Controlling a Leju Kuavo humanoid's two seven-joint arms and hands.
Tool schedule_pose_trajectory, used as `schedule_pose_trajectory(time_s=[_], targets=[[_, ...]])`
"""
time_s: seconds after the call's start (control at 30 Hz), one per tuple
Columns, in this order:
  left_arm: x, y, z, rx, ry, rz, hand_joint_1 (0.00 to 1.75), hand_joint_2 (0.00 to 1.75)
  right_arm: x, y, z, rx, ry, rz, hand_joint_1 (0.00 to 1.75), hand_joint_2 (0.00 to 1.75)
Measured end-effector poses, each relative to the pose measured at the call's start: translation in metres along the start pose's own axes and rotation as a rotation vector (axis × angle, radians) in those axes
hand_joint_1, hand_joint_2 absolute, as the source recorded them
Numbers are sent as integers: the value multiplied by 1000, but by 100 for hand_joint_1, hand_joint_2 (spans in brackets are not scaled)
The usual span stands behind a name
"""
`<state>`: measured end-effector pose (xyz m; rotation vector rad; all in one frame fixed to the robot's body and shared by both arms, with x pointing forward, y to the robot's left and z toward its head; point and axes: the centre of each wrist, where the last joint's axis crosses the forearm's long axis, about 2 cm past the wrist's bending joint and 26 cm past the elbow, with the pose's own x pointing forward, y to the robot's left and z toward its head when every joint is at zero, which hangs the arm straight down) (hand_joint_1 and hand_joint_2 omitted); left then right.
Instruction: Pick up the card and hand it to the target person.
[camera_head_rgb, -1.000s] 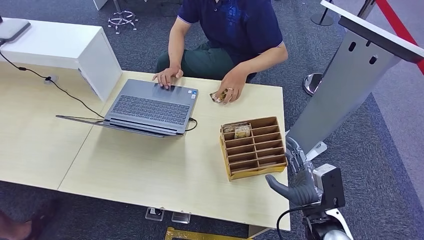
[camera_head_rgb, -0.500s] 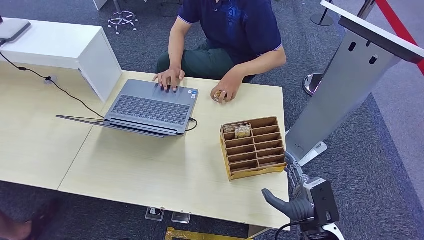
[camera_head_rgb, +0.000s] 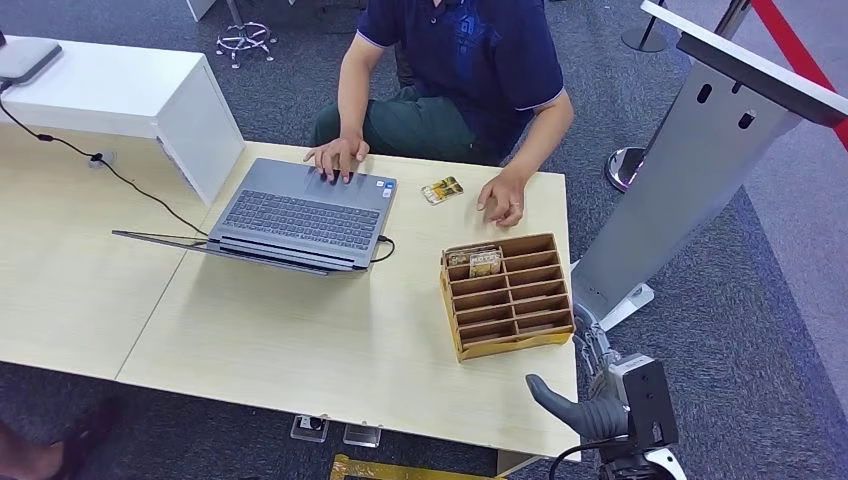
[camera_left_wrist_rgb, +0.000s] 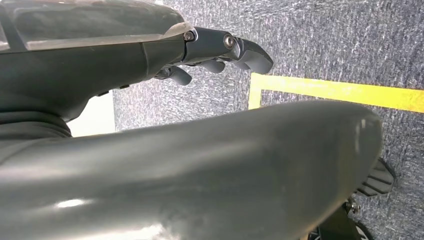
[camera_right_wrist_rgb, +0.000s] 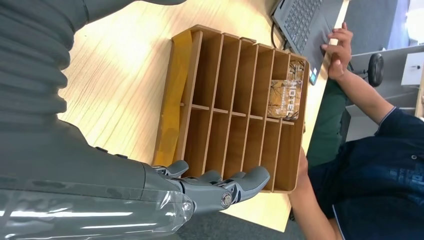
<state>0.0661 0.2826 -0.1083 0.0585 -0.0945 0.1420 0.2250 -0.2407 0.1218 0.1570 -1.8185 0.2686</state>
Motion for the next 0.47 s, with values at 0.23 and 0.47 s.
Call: schedule_pose_trajectory(time_s=[0.23,0.47], targets=[[0,0,0,-1,-4,-7,0,0,-1,-1,3,-48,15,-1,0,175],[0,0,0,1,-1,-8,0,0,-2,-1,5,-61,24,-14,0,175]])
